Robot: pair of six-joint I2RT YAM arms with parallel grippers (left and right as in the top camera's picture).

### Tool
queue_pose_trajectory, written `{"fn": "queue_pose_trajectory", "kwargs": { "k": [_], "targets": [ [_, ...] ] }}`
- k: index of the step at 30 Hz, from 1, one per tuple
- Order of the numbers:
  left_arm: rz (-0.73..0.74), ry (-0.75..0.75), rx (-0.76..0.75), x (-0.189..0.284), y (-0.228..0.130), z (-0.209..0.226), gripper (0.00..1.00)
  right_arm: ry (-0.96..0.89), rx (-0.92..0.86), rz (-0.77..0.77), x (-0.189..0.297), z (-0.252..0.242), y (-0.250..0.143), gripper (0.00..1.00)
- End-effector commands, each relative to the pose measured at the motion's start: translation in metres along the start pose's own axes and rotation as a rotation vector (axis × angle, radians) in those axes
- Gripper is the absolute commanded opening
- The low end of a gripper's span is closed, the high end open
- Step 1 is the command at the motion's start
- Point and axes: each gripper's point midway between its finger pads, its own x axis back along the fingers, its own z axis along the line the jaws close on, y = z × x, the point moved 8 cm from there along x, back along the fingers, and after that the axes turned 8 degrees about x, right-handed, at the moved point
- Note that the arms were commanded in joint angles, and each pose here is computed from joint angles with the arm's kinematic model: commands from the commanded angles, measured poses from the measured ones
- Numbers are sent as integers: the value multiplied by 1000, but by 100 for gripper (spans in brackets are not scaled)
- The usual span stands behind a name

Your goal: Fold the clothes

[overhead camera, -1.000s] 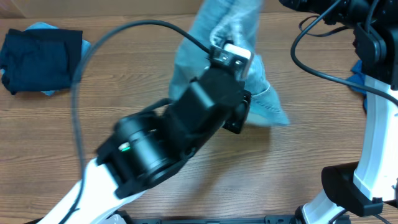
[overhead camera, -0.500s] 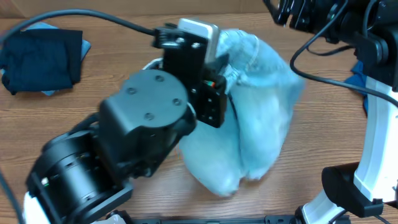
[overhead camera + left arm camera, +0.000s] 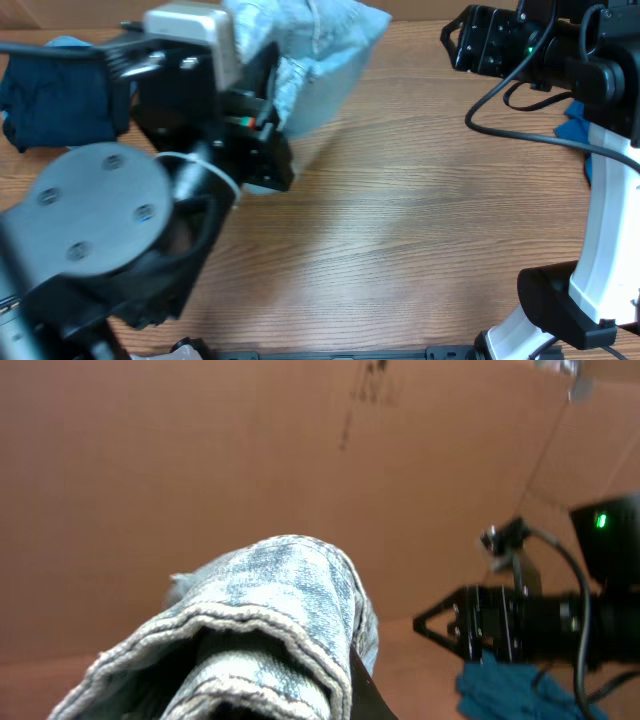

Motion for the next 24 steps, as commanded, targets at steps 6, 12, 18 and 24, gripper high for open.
{"fn": "queue_pose_trajectory", "kwargs": {
  "k": [6,12,18,24],
  "targets": [
    [-116,87,-5,22,24,17,4,176,-128,87,-53,6,5,78],
    [-153,135,-31,28,31,24,4,348,464,117,-89,8,-6,78],
    [-194,126,-22,39,43,27,4,496,740,76,-99,13,-14,78],
    [-211,115,-10,45,48,29,4,659,924,-31,-95,24,-16,76]
  ]
}}
